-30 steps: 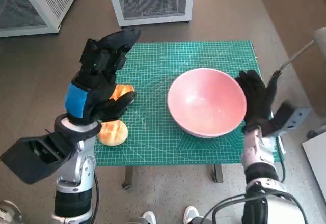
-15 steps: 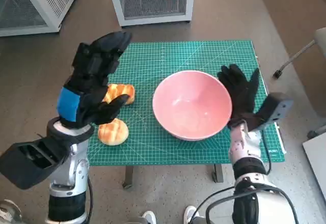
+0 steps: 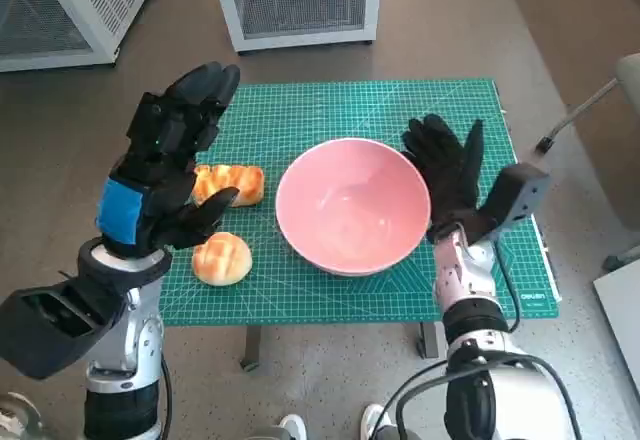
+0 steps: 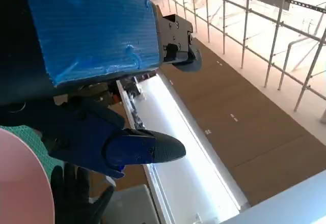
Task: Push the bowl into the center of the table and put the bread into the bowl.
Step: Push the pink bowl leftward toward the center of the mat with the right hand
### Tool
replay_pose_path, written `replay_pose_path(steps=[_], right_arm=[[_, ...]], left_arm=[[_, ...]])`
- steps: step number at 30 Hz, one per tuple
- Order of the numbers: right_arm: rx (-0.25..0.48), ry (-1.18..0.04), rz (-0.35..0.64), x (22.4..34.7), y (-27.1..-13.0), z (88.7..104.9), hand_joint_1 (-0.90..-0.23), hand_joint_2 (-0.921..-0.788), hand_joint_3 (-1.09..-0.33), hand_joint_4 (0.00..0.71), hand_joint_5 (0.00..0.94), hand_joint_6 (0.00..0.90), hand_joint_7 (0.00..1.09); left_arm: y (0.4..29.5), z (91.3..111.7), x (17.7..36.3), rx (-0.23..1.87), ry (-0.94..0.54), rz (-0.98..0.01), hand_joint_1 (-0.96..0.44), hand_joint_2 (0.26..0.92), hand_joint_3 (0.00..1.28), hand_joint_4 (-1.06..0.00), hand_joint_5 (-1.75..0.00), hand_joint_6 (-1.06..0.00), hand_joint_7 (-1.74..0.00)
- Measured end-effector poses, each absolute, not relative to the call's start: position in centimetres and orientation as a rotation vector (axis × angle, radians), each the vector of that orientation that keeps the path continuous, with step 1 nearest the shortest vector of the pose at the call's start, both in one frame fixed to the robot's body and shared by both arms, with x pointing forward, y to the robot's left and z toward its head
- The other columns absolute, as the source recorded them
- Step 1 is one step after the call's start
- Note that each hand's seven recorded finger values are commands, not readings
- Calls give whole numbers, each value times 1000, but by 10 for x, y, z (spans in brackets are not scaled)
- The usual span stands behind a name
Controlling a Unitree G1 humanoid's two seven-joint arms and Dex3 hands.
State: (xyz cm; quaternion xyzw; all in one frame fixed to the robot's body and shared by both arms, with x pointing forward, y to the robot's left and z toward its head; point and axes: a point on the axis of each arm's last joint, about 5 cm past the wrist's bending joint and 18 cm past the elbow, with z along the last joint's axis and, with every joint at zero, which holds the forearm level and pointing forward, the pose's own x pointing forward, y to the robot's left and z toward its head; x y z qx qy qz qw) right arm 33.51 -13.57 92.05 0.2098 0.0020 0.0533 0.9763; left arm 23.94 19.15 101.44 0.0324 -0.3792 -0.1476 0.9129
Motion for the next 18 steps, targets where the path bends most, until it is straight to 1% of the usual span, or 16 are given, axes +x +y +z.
replay_pose_path(steps=[5, 10, 14, 18], right_arm=[[398, -7, 122, 337, -135, 925, -489, -921, -667, 305, 14, 101, 501], [380, -40, 122, 339, -139, 929, -482, -921, -673, 299, 9, 100, 496], [360, -95, 125, 340, -145, 934, -476, -921, -677, 299, 8, 101, 497], [330, -179, 131, 341, -151, 941, -476, -921, -674, 303, 9, 96, 500]], left_arm=[[191, 1014, 239, 63, -781, -300, -582, 921, 334, -247, -23, -158, -437], [190, 1014, 240, 58, -782, -302, -587, 921, 334, -248, -21, -168, -432], [190, 1012, 241, 53, -779, -300, -593, 921, 335, -248, -19, -173, -430], [189, 1009, 242, 48, -770, -298, -591, 921, 335, -247, -17, -176, -428]])
